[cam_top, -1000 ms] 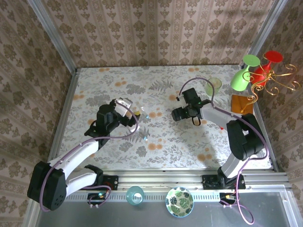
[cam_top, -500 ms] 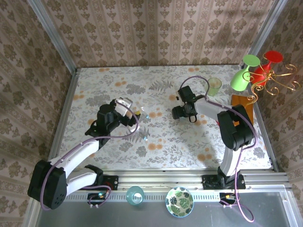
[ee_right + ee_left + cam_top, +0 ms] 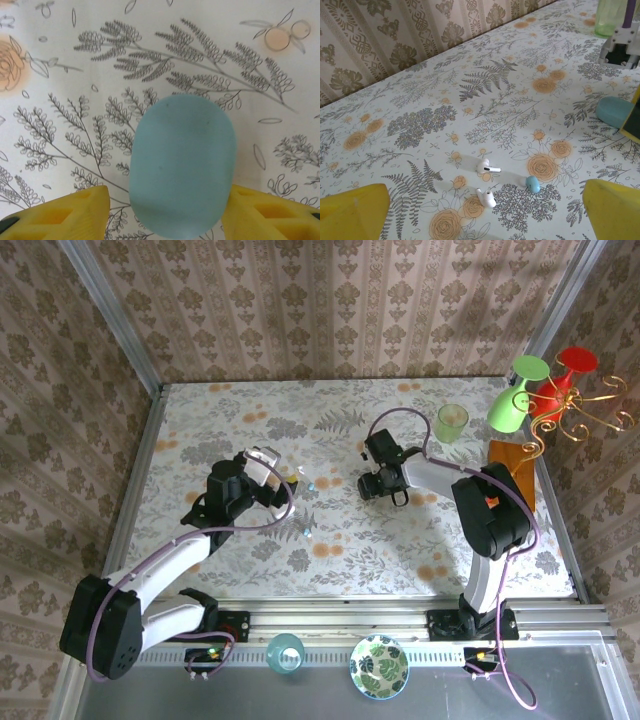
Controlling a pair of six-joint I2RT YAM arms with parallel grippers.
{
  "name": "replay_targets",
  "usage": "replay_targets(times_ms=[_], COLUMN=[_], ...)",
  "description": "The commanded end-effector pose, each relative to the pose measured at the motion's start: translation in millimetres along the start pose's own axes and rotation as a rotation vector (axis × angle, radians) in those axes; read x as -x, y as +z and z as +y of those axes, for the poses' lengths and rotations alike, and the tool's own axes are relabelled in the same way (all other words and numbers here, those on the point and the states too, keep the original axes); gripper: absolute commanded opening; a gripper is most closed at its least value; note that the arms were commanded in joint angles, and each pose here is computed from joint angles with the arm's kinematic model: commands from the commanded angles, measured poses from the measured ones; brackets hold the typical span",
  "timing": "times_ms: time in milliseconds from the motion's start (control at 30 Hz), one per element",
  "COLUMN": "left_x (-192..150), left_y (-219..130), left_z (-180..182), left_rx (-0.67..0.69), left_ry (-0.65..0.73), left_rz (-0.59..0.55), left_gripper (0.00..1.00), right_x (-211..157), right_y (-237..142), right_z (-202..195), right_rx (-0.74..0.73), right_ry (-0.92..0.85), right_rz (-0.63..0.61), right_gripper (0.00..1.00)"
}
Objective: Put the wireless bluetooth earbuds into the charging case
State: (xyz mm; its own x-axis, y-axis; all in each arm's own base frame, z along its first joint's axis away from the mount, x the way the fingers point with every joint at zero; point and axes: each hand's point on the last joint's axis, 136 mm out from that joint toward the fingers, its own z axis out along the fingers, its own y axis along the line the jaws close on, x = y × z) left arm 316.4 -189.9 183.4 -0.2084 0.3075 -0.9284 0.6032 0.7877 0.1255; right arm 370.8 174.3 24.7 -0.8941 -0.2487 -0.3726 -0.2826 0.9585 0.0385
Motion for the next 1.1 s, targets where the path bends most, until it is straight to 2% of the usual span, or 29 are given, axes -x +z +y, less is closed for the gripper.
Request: replay_targets(times_ms=[0,200,433,700,900,1067], left_x=[14.1,14.3,14.7,14.9,28.1,45.8], left_y=[0.8,1.8,1.5,-0.1,-1.5,-11.1], left_z=[-0.5,-1.1,-0.1,-0.3,-2.8,-33.4], left_rx=[-0.009,-0.014,-0.008,-0.009,-0.031,-0.214], left_ry=[-0.008,-0.013,-0.022,-0.023,-0.087,-0.077], left_rz=[-0.042,-0.044,-0.040,-0.040,-0.080,-0.102], left_gripper=[1.00,1.00,1.00,1.00,1.00,1.00], right_x=[0.5,2.0,9.9,6.9,11.2,15.0], right_y=[-4.9,-1.7,0.1,-0.9,-31.0,-76.0], right_z=[-3.8,-8.1,-8.5,-8.9,3.9,25.2], right_rx=[-0.033,-0.068,-0.075,-0.074,0.006,0.122], right_ry=[0.019,0.024,0.046,0.046,-0.055,-0.285], right_rz=[-0.031,-0.049,-0.070,-0.065,-0.131,-0.242], right_gripper=[0.57,0.48,0.48,0.35,0.32,0.30])
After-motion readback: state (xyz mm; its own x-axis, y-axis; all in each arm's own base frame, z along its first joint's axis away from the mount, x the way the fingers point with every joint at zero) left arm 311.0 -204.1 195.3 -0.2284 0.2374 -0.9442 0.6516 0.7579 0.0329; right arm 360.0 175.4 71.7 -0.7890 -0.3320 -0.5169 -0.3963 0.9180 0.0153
